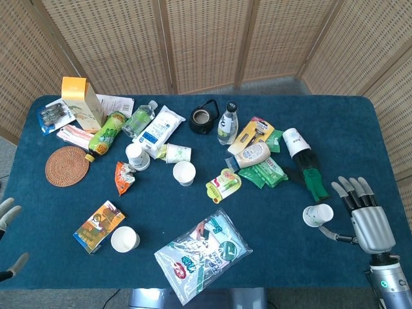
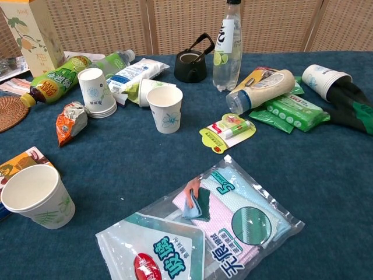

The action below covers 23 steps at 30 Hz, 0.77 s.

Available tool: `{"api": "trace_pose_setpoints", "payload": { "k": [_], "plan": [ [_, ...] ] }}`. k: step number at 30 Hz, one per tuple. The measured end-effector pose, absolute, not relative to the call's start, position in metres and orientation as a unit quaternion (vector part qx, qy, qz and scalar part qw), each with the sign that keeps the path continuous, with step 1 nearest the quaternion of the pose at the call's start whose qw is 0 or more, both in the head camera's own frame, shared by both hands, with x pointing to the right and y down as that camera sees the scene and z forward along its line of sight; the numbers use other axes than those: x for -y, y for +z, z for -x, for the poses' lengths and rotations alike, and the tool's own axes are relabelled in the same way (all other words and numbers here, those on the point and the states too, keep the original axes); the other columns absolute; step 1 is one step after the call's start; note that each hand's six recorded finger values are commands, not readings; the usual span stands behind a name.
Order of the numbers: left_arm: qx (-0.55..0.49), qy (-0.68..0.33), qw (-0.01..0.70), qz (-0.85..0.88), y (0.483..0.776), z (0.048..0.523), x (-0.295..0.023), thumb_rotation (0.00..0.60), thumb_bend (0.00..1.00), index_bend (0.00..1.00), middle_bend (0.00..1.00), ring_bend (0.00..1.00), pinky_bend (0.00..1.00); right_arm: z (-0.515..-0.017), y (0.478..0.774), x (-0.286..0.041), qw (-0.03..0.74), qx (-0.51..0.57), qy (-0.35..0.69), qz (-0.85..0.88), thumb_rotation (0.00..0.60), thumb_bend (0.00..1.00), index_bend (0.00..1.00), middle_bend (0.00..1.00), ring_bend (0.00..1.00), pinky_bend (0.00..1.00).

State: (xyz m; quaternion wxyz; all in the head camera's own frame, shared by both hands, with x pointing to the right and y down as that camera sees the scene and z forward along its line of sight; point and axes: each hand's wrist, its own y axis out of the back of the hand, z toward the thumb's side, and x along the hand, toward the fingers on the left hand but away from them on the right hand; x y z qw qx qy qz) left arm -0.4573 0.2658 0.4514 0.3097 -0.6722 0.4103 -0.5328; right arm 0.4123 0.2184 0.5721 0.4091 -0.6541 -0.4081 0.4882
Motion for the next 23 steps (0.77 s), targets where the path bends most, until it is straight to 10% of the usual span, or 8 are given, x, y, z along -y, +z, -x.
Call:
{"api": "trace_pose_setpoints", "payload": {
  "k": [23],
  "plan": [
    [-0.408, -0.539, 0.315, 0.666, 0.453, 0.457, -0.267, 0.6, 0.35, 0.0, 0.0, 0.0, 0.0, -0.418, 0.544, -0.232, 0.372, 0.437, 0.54, 0.615, 0.279, 0.17, 0.03, 0.0, 0.0, 0.0]
  ]
}}
